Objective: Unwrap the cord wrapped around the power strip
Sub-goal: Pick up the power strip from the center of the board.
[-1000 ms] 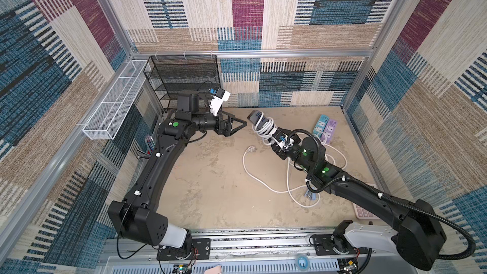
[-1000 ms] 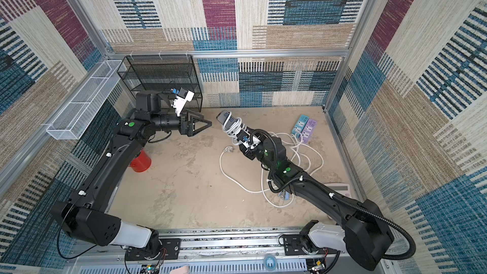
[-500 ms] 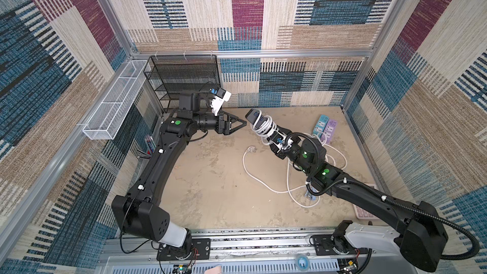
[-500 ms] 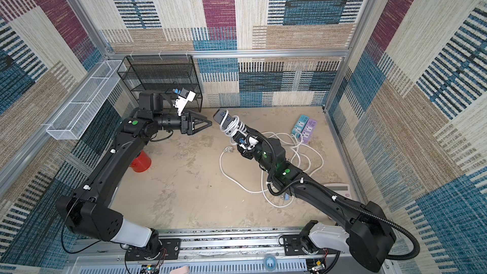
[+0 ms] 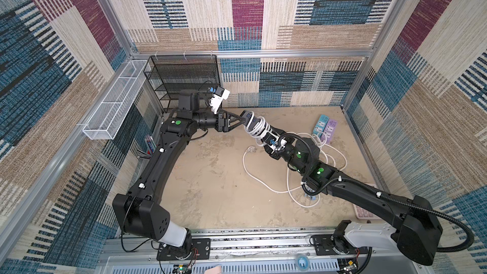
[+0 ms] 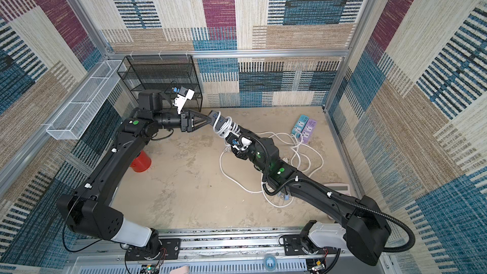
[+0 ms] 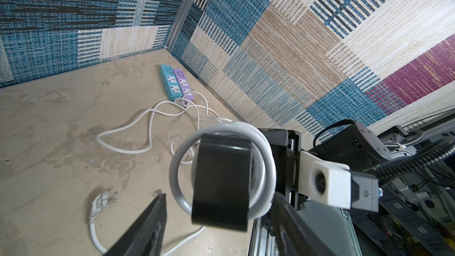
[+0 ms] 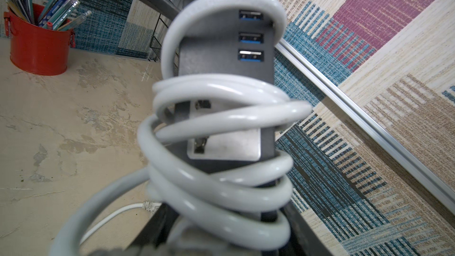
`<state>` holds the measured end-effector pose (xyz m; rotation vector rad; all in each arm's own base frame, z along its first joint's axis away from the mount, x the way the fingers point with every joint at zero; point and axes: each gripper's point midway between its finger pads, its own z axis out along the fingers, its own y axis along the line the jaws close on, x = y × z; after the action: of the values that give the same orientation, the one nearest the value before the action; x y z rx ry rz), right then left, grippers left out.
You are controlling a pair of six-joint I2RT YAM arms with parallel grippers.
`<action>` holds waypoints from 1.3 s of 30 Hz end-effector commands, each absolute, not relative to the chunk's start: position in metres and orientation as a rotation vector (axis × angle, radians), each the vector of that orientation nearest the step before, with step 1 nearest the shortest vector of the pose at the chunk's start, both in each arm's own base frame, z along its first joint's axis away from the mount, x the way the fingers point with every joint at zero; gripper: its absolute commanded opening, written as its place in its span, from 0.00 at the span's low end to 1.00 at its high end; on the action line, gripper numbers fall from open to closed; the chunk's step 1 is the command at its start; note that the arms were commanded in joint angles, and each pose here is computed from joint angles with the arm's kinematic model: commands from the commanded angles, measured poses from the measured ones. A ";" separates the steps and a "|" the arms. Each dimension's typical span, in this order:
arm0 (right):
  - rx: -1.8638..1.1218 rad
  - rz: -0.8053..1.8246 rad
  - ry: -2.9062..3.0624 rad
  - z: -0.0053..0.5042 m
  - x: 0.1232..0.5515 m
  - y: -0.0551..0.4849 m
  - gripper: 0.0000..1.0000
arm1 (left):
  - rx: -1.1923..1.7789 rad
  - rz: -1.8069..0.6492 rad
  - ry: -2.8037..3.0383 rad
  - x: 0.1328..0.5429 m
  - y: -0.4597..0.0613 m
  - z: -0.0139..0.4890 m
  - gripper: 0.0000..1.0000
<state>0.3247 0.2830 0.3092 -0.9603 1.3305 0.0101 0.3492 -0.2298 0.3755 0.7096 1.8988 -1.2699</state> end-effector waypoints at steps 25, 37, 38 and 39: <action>-0.931 0.023 1.230 0.340 0.325 0.304 0.47 | 0.767 -1.358 1.867 0.339 -0.244 0.377 0.45; -0.930 0.003 1.234 0.338 0.325 0.300 0.48 | 0.735 -1.289 1.850 0.342 -0.230 0.387 0.58; -0.930 0.000 1.235 0.338 0.324 0.299 0.48 | 0.725 -1.284 1.852 0.343 -0.228 0.387 0.58; -0.929 -0.002 1.236 0.338 0.324 0.299 0.48 | 0.722 -1.281 1.848 0.343 -0.226 0.388 0.58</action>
<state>0.3251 0.3010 0.3137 -0.9941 1.3005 -0.0034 0.3416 -0.2300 0.3830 0.7292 1.8672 -1.3005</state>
